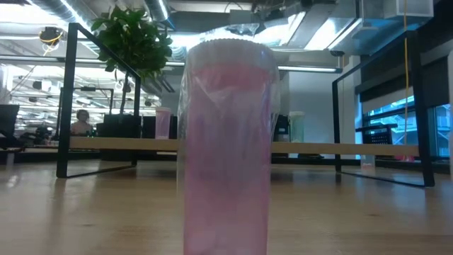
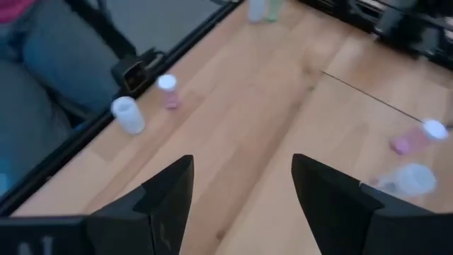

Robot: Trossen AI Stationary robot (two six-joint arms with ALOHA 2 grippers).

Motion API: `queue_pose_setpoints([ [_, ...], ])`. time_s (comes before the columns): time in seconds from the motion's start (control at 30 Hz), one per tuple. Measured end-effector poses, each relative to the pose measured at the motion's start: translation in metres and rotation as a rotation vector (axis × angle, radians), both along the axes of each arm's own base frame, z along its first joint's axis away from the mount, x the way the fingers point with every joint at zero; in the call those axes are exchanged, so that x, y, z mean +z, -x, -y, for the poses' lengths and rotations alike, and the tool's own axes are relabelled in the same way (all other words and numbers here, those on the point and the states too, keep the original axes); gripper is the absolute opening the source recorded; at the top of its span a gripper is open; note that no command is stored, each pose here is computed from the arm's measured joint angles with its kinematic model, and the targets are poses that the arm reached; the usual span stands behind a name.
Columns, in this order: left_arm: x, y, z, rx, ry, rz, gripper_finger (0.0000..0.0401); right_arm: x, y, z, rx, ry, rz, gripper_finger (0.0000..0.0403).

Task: Pick and place medicine bottles onto shelf by color
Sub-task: Put the right white pill bottle on the shelf

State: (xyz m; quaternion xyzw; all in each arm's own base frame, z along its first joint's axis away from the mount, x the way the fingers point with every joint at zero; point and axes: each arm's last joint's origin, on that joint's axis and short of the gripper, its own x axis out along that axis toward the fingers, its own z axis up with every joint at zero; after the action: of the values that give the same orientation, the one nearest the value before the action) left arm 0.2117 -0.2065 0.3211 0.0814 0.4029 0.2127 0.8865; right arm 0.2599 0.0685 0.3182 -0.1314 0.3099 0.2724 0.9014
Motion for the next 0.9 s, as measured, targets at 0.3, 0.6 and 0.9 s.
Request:
queue_pose_setpoints([
  [0.3,-0.012,0.015,0.010,0.012,-0.044,0.103,0.0360,-0.026,-0.008,-0.048,-0.049,0.067,-0.078,0.0242],
  [0.6,-0.021,0.017,0.009,0.037,-0.055,0.120,0.0360,-0.055,-0.025,-0.089,0.004,0.072,-0.185,0.0242],
  [0.9,-0.021,0.017,0.009,0.036,-0.055,0.120,0.0360,-0.041,-0.018,-0.124,-0.029,0.097,-0.315,0.0242],
])
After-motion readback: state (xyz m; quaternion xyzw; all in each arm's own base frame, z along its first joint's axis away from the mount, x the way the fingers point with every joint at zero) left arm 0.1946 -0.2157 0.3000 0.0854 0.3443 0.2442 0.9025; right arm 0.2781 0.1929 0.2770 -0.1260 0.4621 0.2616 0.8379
